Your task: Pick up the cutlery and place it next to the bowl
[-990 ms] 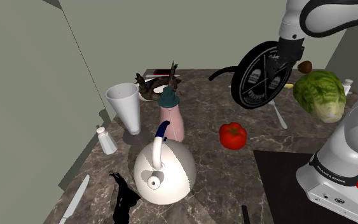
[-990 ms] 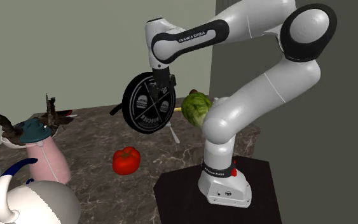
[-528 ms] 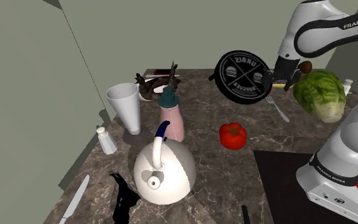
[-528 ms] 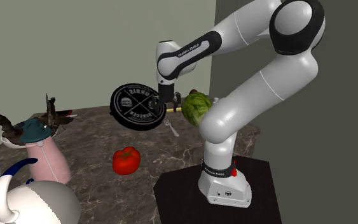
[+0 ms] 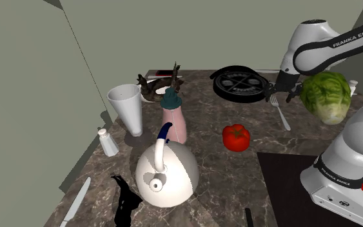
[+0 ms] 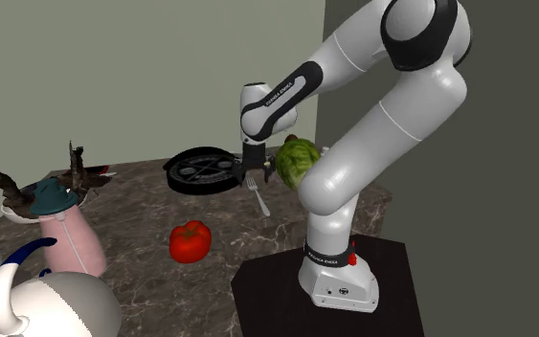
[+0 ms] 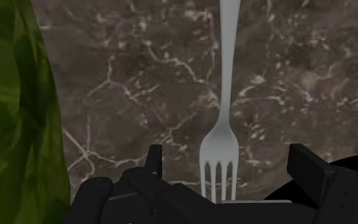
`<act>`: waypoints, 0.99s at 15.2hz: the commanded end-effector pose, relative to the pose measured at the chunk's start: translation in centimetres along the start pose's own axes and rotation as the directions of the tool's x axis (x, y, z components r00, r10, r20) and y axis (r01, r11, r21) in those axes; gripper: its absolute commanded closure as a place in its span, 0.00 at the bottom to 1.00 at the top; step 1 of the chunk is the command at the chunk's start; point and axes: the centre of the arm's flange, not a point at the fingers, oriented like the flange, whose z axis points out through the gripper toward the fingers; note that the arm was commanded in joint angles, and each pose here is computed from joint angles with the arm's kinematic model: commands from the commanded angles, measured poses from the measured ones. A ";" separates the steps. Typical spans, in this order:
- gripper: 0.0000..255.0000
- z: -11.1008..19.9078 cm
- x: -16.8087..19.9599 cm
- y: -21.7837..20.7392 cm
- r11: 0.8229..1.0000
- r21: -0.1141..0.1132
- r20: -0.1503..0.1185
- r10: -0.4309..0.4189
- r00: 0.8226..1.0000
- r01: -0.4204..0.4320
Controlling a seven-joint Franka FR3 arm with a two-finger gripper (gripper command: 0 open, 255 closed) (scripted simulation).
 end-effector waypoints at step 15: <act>1.00 1.4 -0.1 0.0 1.000 0.001 0.000 0.001 1.000 -0.001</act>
